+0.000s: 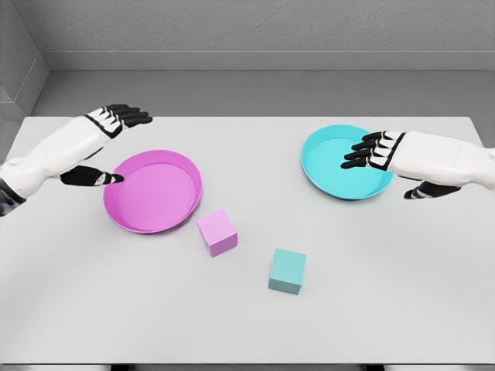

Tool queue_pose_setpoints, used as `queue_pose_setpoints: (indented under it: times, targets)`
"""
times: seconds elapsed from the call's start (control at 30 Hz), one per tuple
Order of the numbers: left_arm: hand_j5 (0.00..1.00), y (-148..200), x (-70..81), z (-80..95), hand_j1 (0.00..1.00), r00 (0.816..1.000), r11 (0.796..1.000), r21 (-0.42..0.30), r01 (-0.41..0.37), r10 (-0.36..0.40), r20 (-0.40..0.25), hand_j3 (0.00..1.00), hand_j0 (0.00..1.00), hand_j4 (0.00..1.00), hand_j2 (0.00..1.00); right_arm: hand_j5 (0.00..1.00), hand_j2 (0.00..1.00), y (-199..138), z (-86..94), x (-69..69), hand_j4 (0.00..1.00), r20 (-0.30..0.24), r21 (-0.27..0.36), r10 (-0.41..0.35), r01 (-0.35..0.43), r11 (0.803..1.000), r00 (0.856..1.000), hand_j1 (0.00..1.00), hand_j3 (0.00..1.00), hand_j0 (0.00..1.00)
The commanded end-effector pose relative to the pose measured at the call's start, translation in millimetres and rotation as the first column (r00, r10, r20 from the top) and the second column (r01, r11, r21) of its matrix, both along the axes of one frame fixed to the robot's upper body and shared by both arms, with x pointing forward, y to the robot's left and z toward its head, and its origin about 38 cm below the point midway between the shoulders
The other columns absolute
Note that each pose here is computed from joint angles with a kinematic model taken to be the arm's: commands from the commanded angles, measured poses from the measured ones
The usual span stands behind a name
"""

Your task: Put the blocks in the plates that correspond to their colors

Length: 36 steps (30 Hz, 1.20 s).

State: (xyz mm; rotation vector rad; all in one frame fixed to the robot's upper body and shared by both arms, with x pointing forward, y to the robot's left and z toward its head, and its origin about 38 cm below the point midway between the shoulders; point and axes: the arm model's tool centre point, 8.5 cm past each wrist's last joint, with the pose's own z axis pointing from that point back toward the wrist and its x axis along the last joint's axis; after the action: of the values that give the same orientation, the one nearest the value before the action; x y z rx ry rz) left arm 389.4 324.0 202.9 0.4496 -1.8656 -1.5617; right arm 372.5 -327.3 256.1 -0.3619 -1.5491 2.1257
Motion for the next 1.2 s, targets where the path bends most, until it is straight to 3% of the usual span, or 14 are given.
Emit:
queue_pose_setpoints:
  times: [0.0,0.13,0.3,0.4,0.47,0.63,0.8,0.9,1.0,1.17]
  targets:
    - [1.0,-5,-1.7,-2.1,1.0,1.0,1.0,-0.003,0.015,-0.015,-0.008,1.0,1.0,1.0,1.0,1.0,1.0,-3,0.9,-0.6,1.0,-0.003,-0.003,-0.007,0.007,1.0,1.0,1.0,1.0,1.0]
    - [1.0,-13,-4.5,-0.9,1.0,0.999,0.999,0.027,0.037,-0.038,0.008,1.0,1.0,1.0,1.0,1.0,1.0,-4,-4.2,-2.6,1.0,-0.015,-0.008,-0.009,0.009,1.0,1.0,1.0,1.0,1.0]
    - [1.0,-19,-6.1,3.7,1.0,0.997,0.995,0.085,0.053,-0.057,0.044,1.0,1.0,1.0,1.0,1.0,1.0,2,-39.7,-12.2,1.0,-0.048,-0.123,0.036,-0.042,0.992,0.998,1.0,1.0,1.0]
    - [1.0,-27,-8.5,6.3,1.0,0.995,0.992,0.099,0.079,-0.084,0.051,1.0,1.0,1.0,1.0,1.0,1.0,5,-63.6,-21.7,1.0,-0.097,-0.164,0.059,-0.074,0.984,0.994,1.0,1.0,1.0]
    - [1.0,-36,-13.0,8.5,1.0,0.992,0.986,0.126,0.109,-0.117,0.054,1.0,1.0,1.0,1.0,1.0,1.0,6,-68.7,-25.3,1.0,-0.108,-0.174,0.07,-0.088,0.981,0.992,1.0,1.0,1.0]
    - [1.0,-57,-19.1,10.0,1.0,0.979,0.967,0.194,0.166,-0.185,0.083,1.0,1.0,1.0,1.0,1.0,1.0,32,-82.7,-35.2,1.0,-0.142,-0.138,0.137,-0.157,0.978,0.98,1.0,1.0,1.0]
    - [1.0,-78,-21.3,8.1,1.0,0.965,0.939,0.256,0.229,-0.254,0.066,1.0,1.0,1.0,1.0,1.0,1.0,60,-92.0,-36.0,1.0,-0.134,-0.103,0.201,-0.215,0.971,0.97,1.0,1.0,1.0]
    - [1.0,-86,-21.4,7.5,1.0,0.959,0.934,0.253,0.25,-0.274,0.064,1.0,1.0,1.0,1.0,1.0,1.0,61,-92.3,-36.3,1.0,-0.138,-0.095,0.2,-0.214,0.972,0.97,1.0,1.0,1.0]
    - [1.0,-101,-21.2,2.7,1.0,0.948,0.914,0.292,0.282,-0.313,0.063,1.0,1.0,1.0,1.0,1.0,1.0,64,-90.7,-33.9,1.0,-0.129,-0.087,0.202,-0.214,0.973,0.971,1.0,1.0,1.0]
    - [1.0,-111,-25.0,0.2,1.0,0.937,0.896,0.313,0.314,-0.345,0.048,1.0,1.0,1.0,1.0,1.0,1.0,83,-97.0,-31.7,1.0,-0.126,-0.059,0.235,-0.243,0.968,0.964,1.0,1.0,1.0]
